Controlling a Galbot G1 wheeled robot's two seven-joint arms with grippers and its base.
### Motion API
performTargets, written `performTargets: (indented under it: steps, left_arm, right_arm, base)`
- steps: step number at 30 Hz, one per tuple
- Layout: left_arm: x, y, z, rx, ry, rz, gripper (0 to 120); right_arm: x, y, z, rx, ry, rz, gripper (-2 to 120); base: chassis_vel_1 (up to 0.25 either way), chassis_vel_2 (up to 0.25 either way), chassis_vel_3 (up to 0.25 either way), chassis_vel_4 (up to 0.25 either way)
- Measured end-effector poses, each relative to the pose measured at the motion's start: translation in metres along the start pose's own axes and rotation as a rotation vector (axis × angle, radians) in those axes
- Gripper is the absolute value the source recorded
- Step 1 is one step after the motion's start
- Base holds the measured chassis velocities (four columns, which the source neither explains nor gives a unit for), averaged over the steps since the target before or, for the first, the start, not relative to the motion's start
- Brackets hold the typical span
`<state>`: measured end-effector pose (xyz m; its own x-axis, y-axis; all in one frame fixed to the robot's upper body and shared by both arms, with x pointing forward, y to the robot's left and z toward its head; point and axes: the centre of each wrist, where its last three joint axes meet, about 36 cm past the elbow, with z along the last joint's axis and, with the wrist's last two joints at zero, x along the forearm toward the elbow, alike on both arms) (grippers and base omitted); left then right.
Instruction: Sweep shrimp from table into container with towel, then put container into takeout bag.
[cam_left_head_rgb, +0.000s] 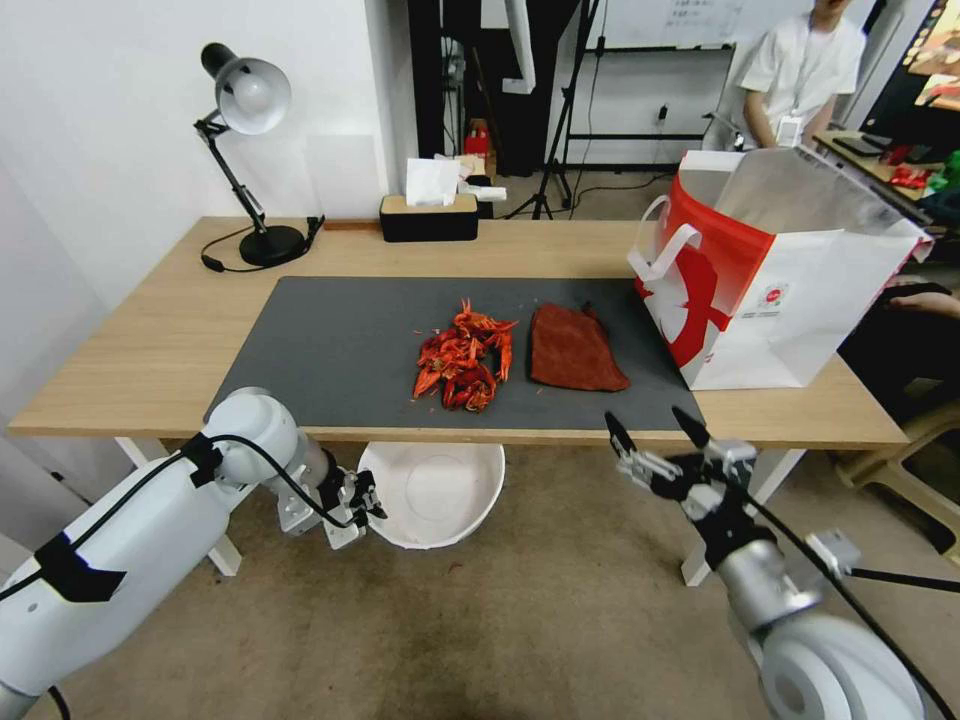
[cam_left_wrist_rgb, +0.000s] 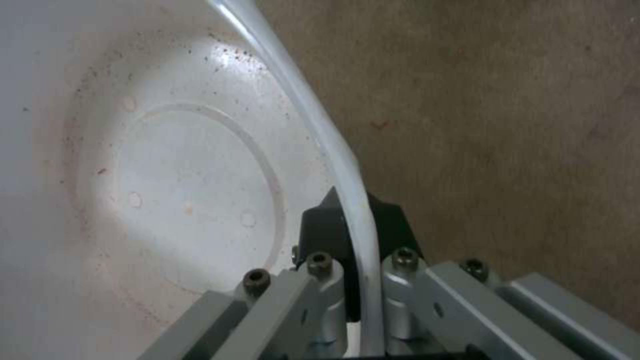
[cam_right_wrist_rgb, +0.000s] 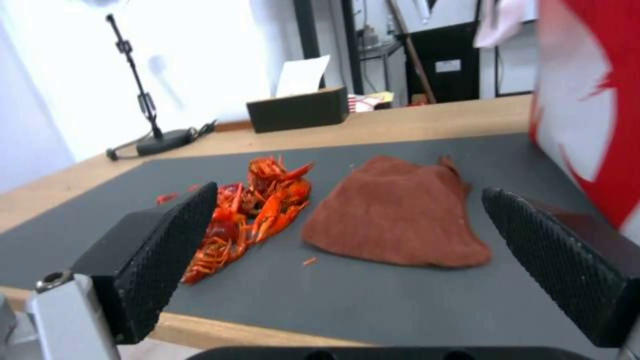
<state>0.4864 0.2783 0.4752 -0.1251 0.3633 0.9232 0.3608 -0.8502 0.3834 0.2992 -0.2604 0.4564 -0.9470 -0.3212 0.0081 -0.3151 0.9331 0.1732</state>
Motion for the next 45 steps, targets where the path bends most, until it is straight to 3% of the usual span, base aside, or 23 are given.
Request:
performTargets:
  steps: [8,13,14,18,22,29,45]
  left_arm:
    - [-0.006,0.004,-0.006,-0.036,0.000,0.027,0]
    - [-0.013,0.005,-0.009,-0.047,-0.004,0.046,0]
    - [-0.015,0.003,-0.008,-0.048,0.005,0.062,0]
    - [-0.016,0.000,-0.004,-0.043,0.013,0.076,0]
    - [-0.017,-0.005,-0.003,-0.036,0.014,0.088,0]
    - [-0.021,-0.004,-0.005,-0.041,0.007,0.090,0]
    - [-0.026,-0.004,-0.007,-0.051,-0.007,0.098,0]
  right_arm:
    - [-0.049,0.002,-0.006,0.079,0.055,-0.010,100]
    - [-0.089,0.007,-0.017,0.156,0.122,0.069,100]
    - [-0.114,0.007,-0.025,0.204,0.165,0.113,100]
    - [-0.145,0.009,-0.028,0.236,0.237,0.185,100]
    - [-0.180,0.017,-0.024,0.226,0.340,0.240,100]
    - [-0.223,0.031,-0.009,0.227,0.374,0.275,100]
    - [-0.260,0.027,-0.009,0.193,0.376,0.341,100]
  base:
    - [0.000,0.000,0.000,0.000]
    - [0.000,0.000,0.000,0.000]
    - [0.000,0.000,0.000,0.000]
    - [0.000,0.000,0.000,0.000]
    - [0.000,0.000,0.000,0.000]
    - [0.000,0.000,0.000,0.000]
    - [0.000,0.000,0.000,0.000]
